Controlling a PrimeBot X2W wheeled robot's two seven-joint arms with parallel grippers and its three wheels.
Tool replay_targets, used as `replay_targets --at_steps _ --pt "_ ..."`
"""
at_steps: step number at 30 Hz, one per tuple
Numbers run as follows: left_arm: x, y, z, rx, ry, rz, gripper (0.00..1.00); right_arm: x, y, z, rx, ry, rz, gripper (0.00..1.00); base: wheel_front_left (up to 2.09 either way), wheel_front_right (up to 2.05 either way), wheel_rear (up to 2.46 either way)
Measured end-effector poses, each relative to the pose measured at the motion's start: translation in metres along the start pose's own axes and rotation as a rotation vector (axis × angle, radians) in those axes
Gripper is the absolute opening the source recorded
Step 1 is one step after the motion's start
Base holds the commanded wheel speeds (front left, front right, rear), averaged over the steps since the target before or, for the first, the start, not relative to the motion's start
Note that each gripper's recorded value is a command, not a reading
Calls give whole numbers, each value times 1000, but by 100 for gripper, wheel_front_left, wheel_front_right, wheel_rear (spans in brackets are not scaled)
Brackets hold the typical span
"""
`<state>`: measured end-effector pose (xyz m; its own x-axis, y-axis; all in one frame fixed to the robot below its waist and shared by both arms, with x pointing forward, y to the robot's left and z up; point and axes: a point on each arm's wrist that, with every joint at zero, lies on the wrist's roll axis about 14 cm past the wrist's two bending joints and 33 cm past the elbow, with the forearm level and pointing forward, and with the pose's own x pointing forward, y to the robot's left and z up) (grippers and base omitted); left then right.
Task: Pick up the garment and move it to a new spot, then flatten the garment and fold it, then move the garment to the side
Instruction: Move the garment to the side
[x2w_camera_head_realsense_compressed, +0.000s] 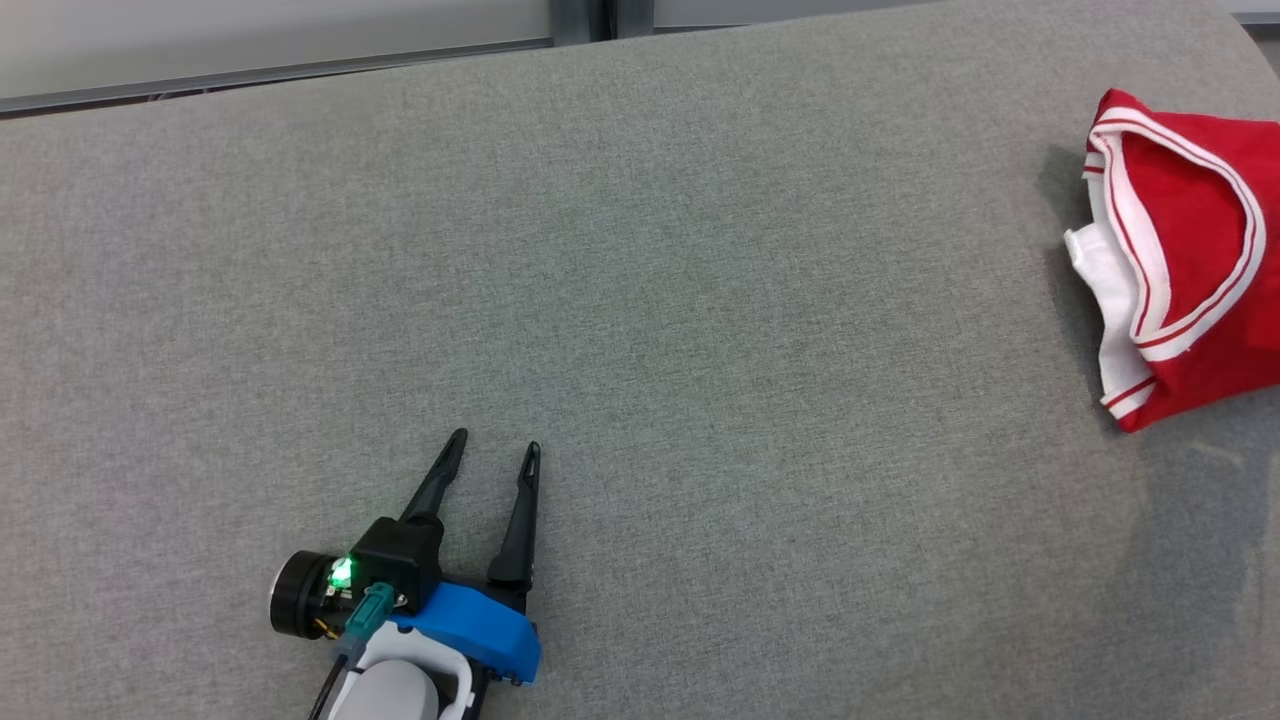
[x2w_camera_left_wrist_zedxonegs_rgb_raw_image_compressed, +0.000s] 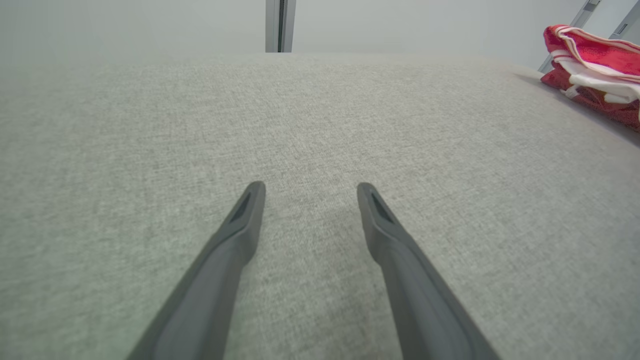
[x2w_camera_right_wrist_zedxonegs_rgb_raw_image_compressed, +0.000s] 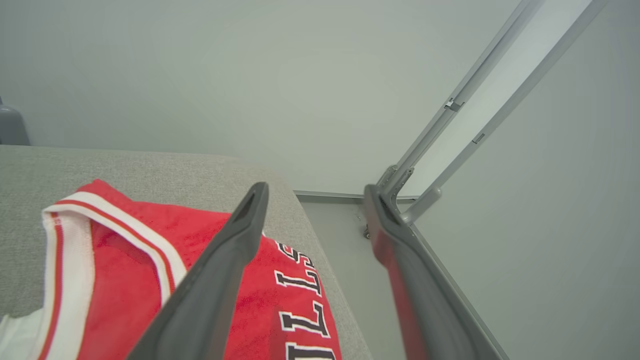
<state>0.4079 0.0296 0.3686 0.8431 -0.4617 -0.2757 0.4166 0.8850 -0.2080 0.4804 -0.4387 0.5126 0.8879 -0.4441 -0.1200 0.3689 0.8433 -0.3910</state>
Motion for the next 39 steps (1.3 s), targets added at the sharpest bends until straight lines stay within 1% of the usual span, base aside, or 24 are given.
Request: replay_targets --at_steps 3,5,7,10,12,14,16,18,21,24,26,32,34,39 --pt "1 2 4 2 -12 6 100 -1 31 15 38 -53 49 100 0 0 0" --pt "2 5 8 5 -22 17 100 -1 53 44 87 -146 84 100 0 0 0" --pt "3 8 12 8 -34 27 100 -10 82 60 114 -204 148 100 0 0 0" --pt "2 13 20 18 -54 51 100 -35 126 58 163 -225 258 100 0 0 0" --pt "-2 19 24 19 -65 80 100 -51 145 63 221 -248 305 100 0 0 0" --pt "-7 23 27 20 -72 104 100 -69 161 57 270 -244 348 100 0 0 0" --pt "-13 28 30 14 -81 131 100 -87 171 43 317 -212 372 100 0 0 0" --pt "-18 33 33 14 -91 153 100 -103 181 27 341 -173 396 100 0 0 0" --pt "-28 38 34 16 -95 184 100 -122 196 12 352 -132 436 100 0 0 0" --pt "-37 45 36 10 -102 218 100 -134 203 6 361 -115 458 100 0 0 0" --pt "-45 51 35 -16 -106 249 100 -141 207 5 368 -111 473 100 0 0 0" --pt "-64 64 38 -11 -119 316 100 -158 222 11 411 -117 527 100 0 0 0" --pt "-71 69 38 -39 -127 339 100 -163 228 14 416 -123 550 100 0 0 0" --pt "-88 79 44 -46 -154 383 100 -171 236 20 434 -133 579 100 0 0 0"
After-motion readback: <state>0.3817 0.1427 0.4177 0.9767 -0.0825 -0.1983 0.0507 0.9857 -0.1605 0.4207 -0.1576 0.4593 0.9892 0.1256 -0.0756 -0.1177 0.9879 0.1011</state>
